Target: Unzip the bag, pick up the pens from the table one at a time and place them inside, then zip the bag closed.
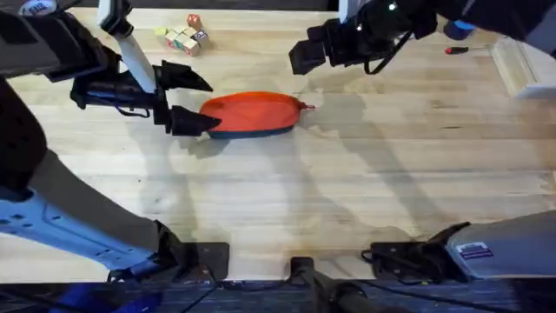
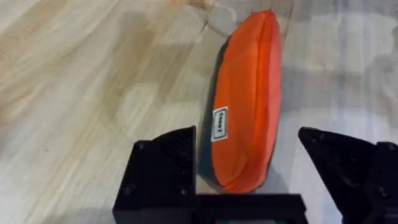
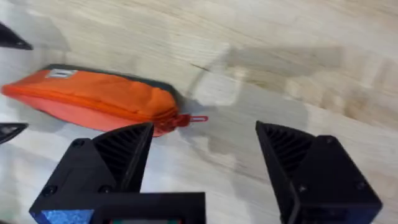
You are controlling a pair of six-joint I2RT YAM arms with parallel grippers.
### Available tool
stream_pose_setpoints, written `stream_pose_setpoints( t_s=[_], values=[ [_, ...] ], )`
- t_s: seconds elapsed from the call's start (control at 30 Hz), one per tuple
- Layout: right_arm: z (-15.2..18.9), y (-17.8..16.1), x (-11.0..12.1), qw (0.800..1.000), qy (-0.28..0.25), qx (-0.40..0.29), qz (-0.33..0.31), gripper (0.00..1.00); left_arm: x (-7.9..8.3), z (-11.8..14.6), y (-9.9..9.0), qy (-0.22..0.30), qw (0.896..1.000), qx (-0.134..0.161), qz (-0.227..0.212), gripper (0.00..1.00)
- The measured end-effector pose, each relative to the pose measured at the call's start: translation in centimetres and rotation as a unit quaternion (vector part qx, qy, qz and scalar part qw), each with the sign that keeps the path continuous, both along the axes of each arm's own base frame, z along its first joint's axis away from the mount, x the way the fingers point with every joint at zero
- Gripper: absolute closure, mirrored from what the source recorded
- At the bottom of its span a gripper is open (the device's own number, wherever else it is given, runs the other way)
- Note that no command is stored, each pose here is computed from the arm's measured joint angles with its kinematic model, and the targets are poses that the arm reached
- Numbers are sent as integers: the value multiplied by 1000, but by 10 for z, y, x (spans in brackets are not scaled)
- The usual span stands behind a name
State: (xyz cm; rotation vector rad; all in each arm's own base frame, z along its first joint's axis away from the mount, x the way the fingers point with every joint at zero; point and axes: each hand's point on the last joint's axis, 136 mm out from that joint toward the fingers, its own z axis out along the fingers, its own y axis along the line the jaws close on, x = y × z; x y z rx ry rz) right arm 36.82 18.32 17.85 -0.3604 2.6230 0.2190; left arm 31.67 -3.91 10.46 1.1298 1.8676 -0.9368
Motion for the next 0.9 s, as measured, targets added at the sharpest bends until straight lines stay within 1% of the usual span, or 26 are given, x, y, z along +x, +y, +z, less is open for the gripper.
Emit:
stream_pose_setpoints(
  t_s=[0.13, 0.27, 0.4, 0.53, 0.63, 0.67, 0.77, 0.83, 0.9],
  values=[
    [0, -8, 1, 1000, -7, -23, -3, 5, -2, 8, 1, 22, 1000, 2, -2, 4],
    [11, -14, -2, 999, -21, -34, 0, 5, 2, 19, 8, 47, 999, 24, 2, 4],
    [27, -19, -8, 999, -38, -33, 1, 5, 6, 33, 19, 70, 995, 67, 22, 4],
    [35, -22, -12, 998, -46, -33, 3, 5, 10, 58, 33, 83, 986, 123, 72, 4],
    [39, -23, -14, 998, -49, -31, 3, 5, 9, 82, 44, 94, 974, 161, 131, 4],
    [45, -24, -16, 998, -56, -28, 4, 5, 3, 104, 55, 112, 955, 188, 200, 4],
    [51, -25, -18, 998, -63, -23, 2, 6, -10, 121, 63, 139, 930, 202, 274, 4],
    [54, -25, -19, 998, -66, -21, 0, 5, -22, 129, 65, 160, 914, 204, 313, 4],
    [56, -26, -21, 998, -67, -20, -2, 5, -32, 137, 66, 174, 901, 201, 344, 4]
  ],
)
